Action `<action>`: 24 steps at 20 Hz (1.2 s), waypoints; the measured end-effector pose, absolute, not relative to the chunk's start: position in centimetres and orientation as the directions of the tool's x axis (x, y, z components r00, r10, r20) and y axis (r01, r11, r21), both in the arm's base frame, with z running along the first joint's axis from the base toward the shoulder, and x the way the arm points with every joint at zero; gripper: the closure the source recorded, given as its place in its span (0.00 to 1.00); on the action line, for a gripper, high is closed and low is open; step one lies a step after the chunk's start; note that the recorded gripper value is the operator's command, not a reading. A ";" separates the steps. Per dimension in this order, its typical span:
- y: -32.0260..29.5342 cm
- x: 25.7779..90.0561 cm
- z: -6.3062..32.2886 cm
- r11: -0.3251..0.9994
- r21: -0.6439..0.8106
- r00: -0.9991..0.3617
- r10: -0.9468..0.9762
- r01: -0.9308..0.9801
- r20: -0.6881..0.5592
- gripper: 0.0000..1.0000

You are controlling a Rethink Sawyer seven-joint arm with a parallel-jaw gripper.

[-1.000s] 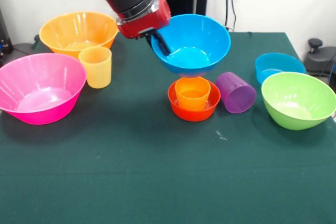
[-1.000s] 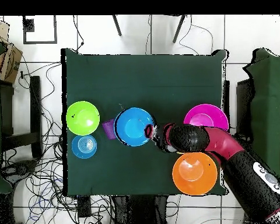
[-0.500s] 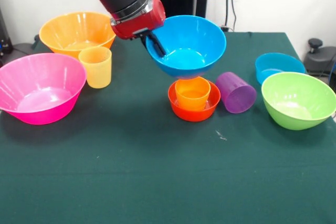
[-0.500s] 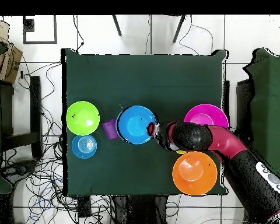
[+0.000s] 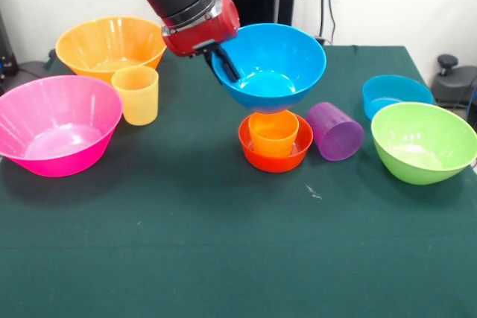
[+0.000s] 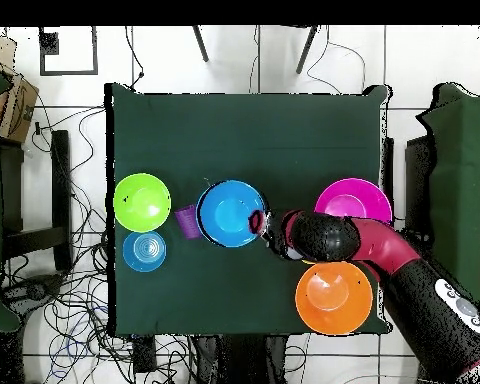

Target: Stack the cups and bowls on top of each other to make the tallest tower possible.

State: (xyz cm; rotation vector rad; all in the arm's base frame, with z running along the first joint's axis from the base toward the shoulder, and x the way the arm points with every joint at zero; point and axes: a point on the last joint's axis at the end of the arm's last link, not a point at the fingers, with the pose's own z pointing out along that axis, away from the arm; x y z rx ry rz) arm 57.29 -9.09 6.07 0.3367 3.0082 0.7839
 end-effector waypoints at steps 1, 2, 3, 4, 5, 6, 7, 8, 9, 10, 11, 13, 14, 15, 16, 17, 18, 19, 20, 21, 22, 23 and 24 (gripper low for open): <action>-9.0 57.2 6.1 0.851 0.484 -0.977 0.210 0.203 0.040 1.00; -9.0 57.1 6.0 0.851 0.485 -0.977 0.208 0.202 0.042 1.00; -8.9 57.0 6.0 0.851 0.485 -0.978 0.205 0.200 0.044 1.00; -8.8 57.0 6.0 0.851 0.485 -0.978 0.205 0.200 0.044 1.00; -8.8 56.9 6.0 0.851 0.485 -0.978 0.204 0.200 0.044 1.00; -8.8 56.8 6.0 0.851 0.485 -0.978 0.202 0.199 0.045 1.00; -8.7 56.8 6.0 0.851 0.485 -0.978 0.202 0.198 0.046 1.00; -8.7 56.8 6.0 0.851 0.486 -0.978 0.201 0.198 0.047 1.00; -8.7 56.7 6.0 0.851 0.486 -0.979 0.201 0.198 0.047 1.00; -8.6 56.7 6.0 0.851 0.486 -0.979 0.200 0.197 0.048 1.00; -8.6 56.7 6.0 0.851 0.486 -0.979 0.200 0.197 0.048 1.00; -8.6 56.7 6.0 0.851 0.486 -0.979 0.199 0.197 0.048 1.00; -8.6 56.7 6.0 0.851 0.486 -0.979 0.199 0.197 0.048 1.00; -8.6 56.7 6.0 0.851 0.486 -0.979 0.199 0.197 0.048 1.00; -8.6 56.7 6.0 0.851 0.486 -0.979 0.199 0.197 0.048 1.00; -8.6 56.7 6.0 0.851 0.486 -0.979 0.199 0.197 0.047 1.00; -8.6 56.7 6.0 0.851 0.486 -0.979 0.199 0.197 0.047 1.00; -8.6 56.7 6.0 0.851 0.486 -0.979 0.199 0.196 0.047 1.00; -8.5 56.7 6.0 0.852 0.487 -0.979 0.199 0.195 0.044 1.00; -8.5 56.7 6.0 0.852 0.487 -0.979 0.199 0.195 0.043 1.00; -8.4 56.7 6.0 0.852 0.487 -0.979 0.199 0.194 0.042 1.00; -8.4 56.8 6.0 0.852 0.487 -0.979 0.199 0.193 0.042 1.00; -8.3 56.8 6.0 0.852 0.487 -0.979 0.198 0.192 0.041 1.00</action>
